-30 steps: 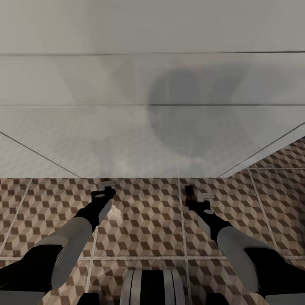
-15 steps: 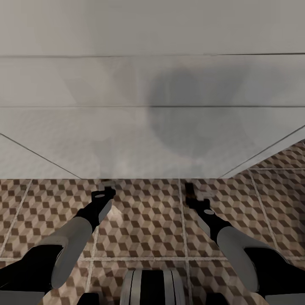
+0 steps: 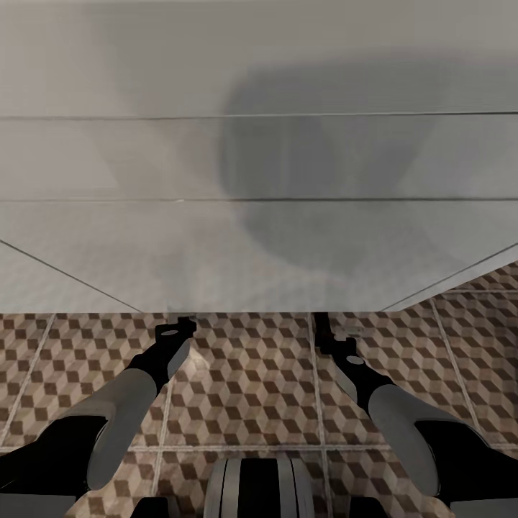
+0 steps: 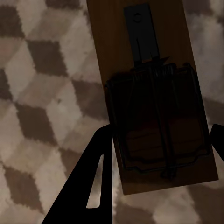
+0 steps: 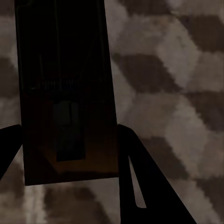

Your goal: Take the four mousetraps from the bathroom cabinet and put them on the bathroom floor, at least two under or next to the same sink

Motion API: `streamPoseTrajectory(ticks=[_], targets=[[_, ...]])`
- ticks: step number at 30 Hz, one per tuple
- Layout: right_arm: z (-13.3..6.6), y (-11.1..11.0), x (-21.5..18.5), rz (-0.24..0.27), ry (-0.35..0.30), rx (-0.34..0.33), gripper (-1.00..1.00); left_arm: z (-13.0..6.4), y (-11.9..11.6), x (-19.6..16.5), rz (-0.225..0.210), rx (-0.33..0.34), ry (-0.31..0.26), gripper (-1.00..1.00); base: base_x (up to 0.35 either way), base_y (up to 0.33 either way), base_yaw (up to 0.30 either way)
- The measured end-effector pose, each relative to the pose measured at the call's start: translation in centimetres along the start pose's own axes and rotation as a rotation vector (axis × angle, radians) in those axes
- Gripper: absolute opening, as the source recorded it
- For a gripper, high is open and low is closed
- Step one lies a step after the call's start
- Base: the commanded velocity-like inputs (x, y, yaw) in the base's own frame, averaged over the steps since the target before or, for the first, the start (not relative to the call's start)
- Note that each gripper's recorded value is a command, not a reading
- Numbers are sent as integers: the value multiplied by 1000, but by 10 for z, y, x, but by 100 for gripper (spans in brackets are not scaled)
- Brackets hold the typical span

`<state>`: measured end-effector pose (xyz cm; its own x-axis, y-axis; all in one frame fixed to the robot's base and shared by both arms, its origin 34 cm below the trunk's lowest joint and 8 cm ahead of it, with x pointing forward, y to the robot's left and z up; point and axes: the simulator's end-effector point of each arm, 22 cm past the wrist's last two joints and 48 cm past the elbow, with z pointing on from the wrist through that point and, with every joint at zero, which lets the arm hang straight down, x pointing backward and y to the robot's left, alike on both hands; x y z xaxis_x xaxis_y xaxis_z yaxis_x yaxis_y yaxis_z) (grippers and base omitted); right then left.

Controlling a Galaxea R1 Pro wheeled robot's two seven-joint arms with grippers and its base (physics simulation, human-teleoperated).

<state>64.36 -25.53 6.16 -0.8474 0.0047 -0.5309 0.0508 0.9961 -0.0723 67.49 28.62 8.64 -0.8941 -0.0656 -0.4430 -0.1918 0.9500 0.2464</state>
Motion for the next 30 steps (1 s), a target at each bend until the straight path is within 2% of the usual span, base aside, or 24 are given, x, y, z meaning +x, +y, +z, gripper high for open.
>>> streamPoseTrajectory(ticks=[30], targets=[[0, -1, 0, 1, 2, 1, -100, 0, 0, 2, 1, -1, 4, -100, 35, 0, 0]])
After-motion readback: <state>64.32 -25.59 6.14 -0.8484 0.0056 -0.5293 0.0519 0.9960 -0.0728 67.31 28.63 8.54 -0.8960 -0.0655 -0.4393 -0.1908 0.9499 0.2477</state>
